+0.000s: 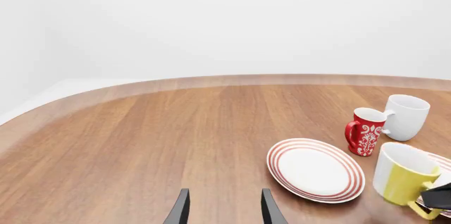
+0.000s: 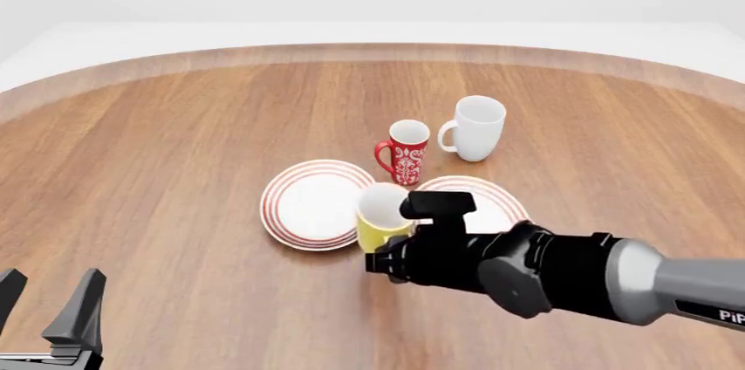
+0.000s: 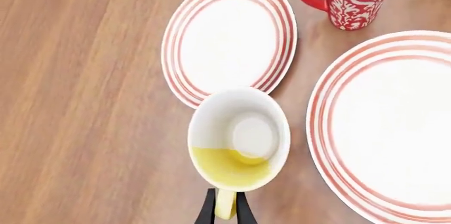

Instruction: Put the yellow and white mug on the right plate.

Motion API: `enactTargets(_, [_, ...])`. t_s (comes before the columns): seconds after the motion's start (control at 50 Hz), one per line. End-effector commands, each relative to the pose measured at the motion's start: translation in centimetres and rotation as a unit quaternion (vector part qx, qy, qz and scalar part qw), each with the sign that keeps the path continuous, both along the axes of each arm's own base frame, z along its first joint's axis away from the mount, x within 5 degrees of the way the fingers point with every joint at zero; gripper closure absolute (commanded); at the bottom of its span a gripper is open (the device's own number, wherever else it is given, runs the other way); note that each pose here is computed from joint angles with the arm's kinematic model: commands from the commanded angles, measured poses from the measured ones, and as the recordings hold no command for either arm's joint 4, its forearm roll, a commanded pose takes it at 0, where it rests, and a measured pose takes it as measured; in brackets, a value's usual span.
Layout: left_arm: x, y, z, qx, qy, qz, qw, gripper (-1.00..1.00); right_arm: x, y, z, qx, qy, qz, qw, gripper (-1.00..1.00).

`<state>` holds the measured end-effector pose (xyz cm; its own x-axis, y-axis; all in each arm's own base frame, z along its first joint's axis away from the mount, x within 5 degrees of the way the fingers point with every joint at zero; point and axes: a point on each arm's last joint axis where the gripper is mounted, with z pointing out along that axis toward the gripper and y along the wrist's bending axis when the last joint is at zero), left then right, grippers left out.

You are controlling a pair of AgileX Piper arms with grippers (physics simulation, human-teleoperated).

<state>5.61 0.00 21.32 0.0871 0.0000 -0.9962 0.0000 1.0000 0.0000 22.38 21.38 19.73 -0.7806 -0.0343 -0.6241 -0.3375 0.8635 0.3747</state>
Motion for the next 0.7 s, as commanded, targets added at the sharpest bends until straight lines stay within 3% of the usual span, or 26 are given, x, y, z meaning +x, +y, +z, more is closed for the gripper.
enactTargets(0.02, [0.0, 0.0, 0.0, 0.0, 0.0, 0.0, 1.0, -1.0, 0.7, -0.7, 1.6, -0.009, -0.022, 0.003, 0.9997, 1.0])
enactTargets(0.7, [0.0, 0.0, 0.0, 0.0, 0.0, 0.0, 1.0, -1.0, 2.6, -7.2, 3.8, -0.045, -0.07, -0.054, 0.995, 1.0])
